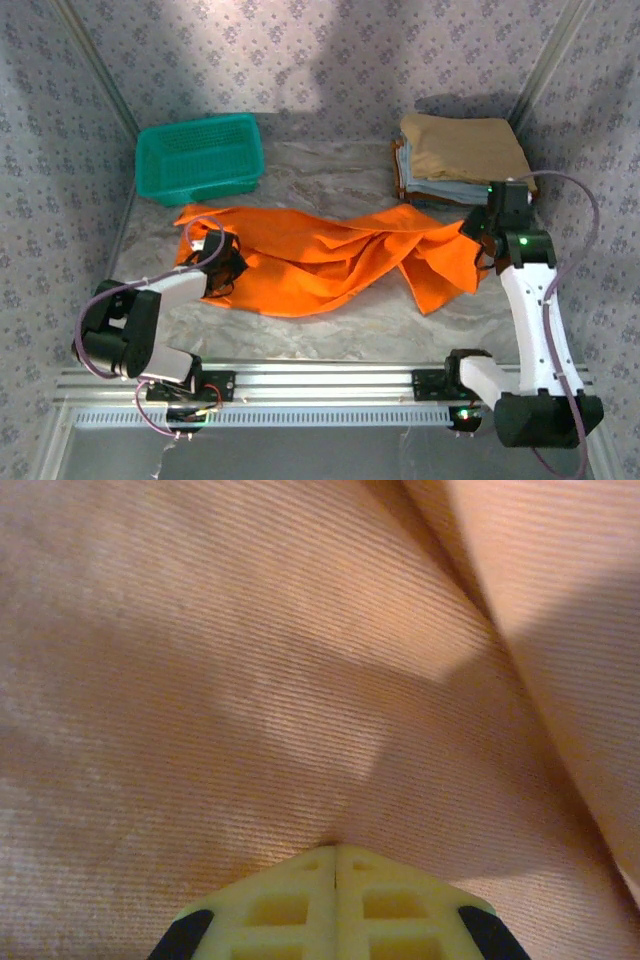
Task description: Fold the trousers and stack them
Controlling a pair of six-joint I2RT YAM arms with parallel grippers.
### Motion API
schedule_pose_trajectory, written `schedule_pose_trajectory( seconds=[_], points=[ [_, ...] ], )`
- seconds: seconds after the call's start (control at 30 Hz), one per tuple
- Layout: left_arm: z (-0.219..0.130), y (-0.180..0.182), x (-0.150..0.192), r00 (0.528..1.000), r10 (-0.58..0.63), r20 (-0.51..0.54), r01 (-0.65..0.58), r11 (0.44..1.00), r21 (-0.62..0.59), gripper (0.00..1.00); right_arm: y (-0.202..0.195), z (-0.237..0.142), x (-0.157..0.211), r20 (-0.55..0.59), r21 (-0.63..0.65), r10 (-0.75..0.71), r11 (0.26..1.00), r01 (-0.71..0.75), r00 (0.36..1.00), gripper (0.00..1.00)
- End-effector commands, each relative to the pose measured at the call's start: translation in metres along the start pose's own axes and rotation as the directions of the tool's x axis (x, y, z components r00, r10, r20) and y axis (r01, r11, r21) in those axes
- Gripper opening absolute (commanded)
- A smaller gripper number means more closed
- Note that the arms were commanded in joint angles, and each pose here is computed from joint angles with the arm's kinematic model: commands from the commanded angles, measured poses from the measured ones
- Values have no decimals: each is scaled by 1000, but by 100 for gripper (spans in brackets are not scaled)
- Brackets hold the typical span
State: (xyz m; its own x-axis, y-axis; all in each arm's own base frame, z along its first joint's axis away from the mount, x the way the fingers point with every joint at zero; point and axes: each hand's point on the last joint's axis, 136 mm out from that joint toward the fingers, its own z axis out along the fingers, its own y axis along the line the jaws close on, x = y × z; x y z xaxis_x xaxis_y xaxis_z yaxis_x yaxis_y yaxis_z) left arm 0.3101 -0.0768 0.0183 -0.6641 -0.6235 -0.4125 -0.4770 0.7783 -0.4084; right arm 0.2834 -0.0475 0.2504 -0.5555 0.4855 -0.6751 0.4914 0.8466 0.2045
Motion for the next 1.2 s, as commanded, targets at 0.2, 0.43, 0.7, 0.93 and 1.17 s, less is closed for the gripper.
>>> schedule_pose_trajectory(
  seconds=[0.2, 0.43, 0.7, 0.93, 1.17],
  points=[
    [-40, 60, 7, 988, -155, 11, 155, 975, -156, 0, -31, 16, 9, 17, -7, 225, 974, -225, 974, 19],
    [-99, -7, -46, 996, 24, 91, -23, 1000, -6, 6, -8, 8, 21, -13, -57, 157, 986, -157, 988, 63],
    [-52, -83, -76, 984, 164, 74, -164, 986, 3, 84, 95, 34, 63, -151, -197, 27, 979, -57, 988, 79],
    [34, -90, -77, 992, 124, -24, -125, 990, -69, 98, 121, 78, 110, -344, -219, 188, 937, -274, 920, 84],
    [66, -54, -90, 999, 35, -19, -37, 991, -127, 51, 108, 110, 133, -439, -87, 325, 913, -399, 838, 85]
  ],
)
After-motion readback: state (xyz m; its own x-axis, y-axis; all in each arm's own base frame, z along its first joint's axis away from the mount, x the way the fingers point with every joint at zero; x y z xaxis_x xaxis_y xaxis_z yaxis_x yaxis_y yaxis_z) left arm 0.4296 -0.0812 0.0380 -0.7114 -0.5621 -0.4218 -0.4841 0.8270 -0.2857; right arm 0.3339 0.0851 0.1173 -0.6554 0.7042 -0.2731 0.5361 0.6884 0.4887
